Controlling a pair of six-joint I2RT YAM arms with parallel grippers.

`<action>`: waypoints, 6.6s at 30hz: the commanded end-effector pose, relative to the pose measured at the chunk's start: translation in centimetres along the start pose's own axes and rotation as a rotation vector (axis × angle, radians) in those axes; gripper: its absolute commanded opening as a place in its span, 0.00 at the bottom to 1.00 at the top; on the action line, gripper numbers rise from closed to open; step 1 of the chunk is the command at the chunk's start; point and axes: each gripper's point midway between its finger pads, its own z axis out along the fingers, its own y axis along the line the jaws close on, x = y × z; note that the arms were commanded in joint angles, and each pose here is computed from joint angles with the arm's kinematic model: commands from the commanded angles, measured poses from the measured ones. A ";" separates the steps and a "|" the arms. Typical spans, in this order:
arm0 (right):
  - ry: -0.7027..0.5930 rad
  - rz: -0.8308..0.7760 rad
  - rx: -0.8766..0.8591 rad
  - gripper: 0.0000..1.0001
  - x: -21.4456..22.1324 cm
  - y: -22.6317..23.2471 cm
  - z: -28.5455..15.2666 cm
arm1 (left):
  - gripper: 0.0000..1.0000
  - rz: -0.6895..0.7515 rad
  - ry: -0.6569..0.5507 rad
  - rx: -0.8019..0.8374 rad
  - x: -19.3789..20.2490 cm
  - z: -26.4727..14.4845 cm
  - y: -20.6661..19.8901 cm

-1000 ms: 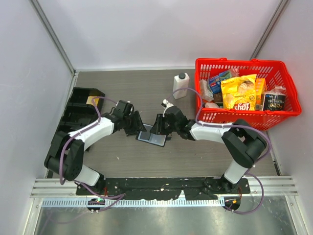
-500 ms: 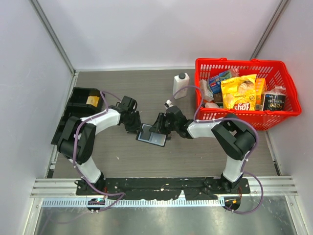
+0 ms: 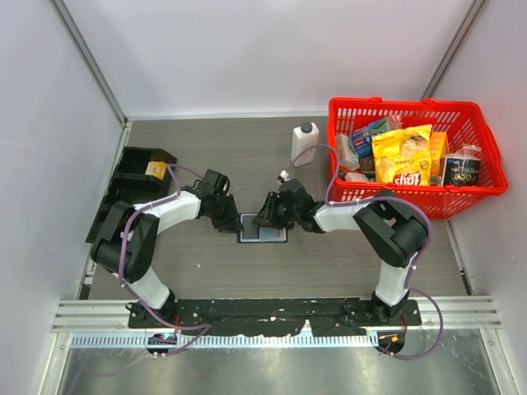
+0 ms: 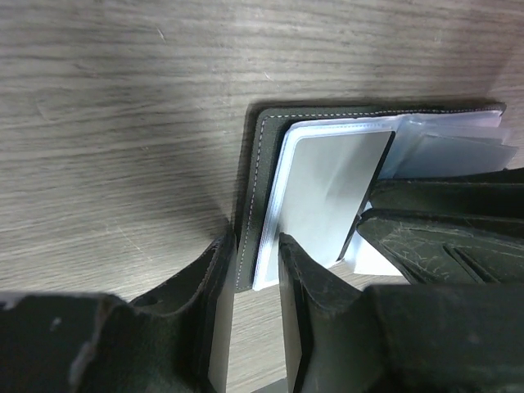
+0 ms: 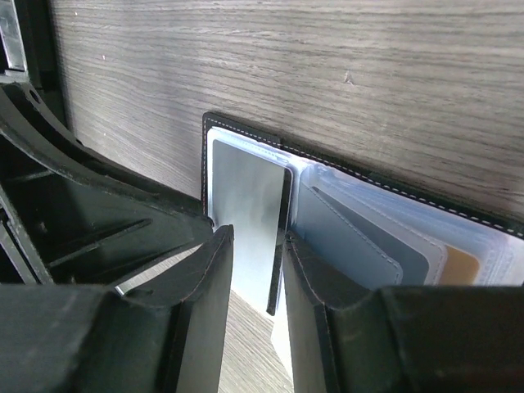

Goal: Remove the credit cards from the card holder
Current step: Remove the credit card from the card holder.

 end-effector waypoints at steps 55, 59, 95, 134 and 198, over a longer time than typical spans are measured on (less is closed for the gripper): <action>0.068 -0.164 -0.167 0.01 2.5 0.3 -1.3 | 0.00 0.026 0.057 -0.056 2.6 0.9 0.8; 0.071 -0.155 -0.159 0.01 2.5 -0.3 -1.7 | 0.00 0.035 0.011 -0.020 1.7 -0.1 -0.2; 0.005 -0.177 -0.032 0.15 0.7 -1.3 -3.7 | 0.51 0.076 -0.151 0.101 -2.2 -3.8 -5.1; -0.028 0.047 -0.088 0.55 0.9 0.0 -1.9 | 0.12 0.075 0.019 -0.030 0.9 0.9 -1.3; 0.052 0.042 -0.362 0.18 2.1 2.8 -2.1 | 0.00 0.036 0.032 -0.059 2.0 1.3 0.1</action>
